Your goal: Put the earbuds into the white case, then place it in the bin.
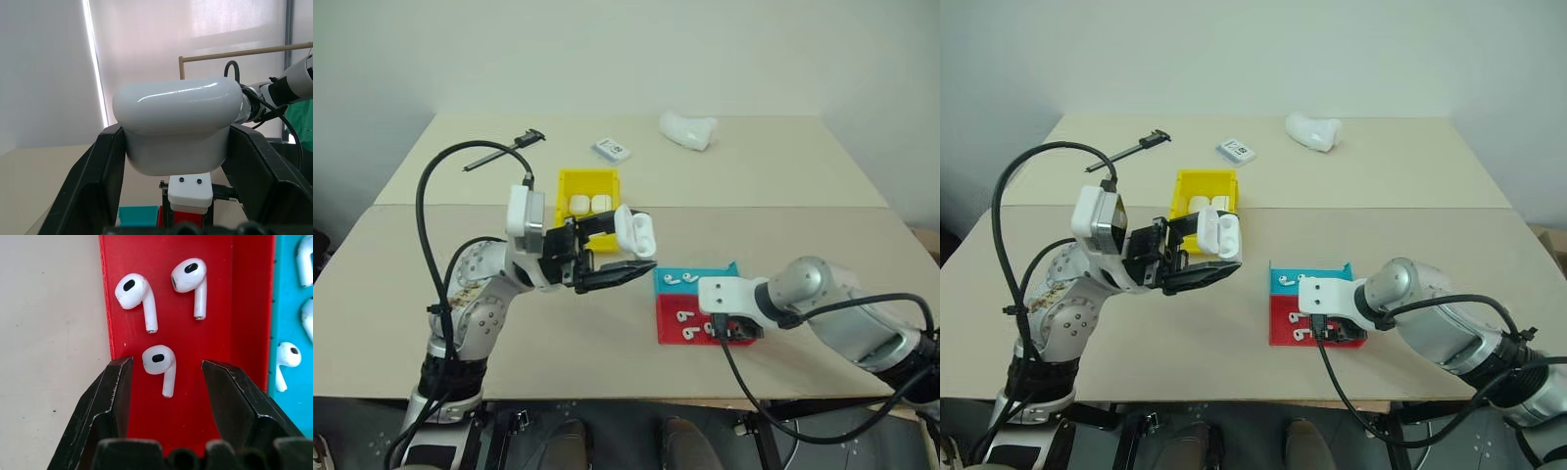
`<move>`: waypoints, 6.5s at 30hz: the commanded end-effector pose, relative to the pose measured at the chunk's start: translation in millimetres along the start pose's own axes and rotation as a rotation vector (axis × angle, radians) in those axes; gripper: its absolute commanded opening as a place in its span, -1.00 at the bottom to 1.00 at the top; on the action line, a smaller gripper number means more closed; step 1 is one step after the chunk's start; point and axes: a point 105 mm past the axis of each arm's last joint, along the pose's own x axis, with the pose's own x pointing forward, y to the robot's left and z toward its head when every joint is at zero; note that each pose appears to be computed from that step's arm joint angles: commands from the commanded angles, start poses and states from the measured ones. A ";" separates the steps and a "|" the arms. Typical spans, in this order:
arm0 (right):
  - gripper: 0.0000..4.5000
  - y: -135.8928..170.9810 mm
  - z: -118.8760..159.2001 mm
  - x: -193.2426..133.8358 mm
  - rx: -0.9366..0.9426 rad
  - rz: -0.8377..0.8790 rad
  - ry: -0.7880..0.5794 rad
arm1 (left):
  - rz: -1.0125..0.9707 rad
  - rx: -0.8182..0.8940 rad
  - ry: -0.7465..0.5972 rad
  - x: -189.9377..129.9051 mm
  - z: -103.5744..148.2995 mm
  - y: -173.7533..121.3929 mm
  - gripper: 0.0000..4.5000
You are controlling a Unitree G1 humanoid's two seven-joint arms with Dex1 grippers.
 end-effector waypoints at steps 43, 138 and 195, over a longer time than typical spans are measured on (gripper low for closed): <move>-0.73 -26.3 126.2 -155.3 0.224 -0.210 -1.307 | -0.106 -0.001 0.024 29.9 1.8 8.7 0.25; -0.97 -28.2 117.3 -155.6 0.211 -0.246 -1.079 | -0.100 0.041 0.022 26.6 2.5 14.7 0.25; 0.03 -90.0 23.5 -43.7 -0.272 -0.056 -0.155 | -0.093 0.068 0.052 12.5 5.5 9.1 0.25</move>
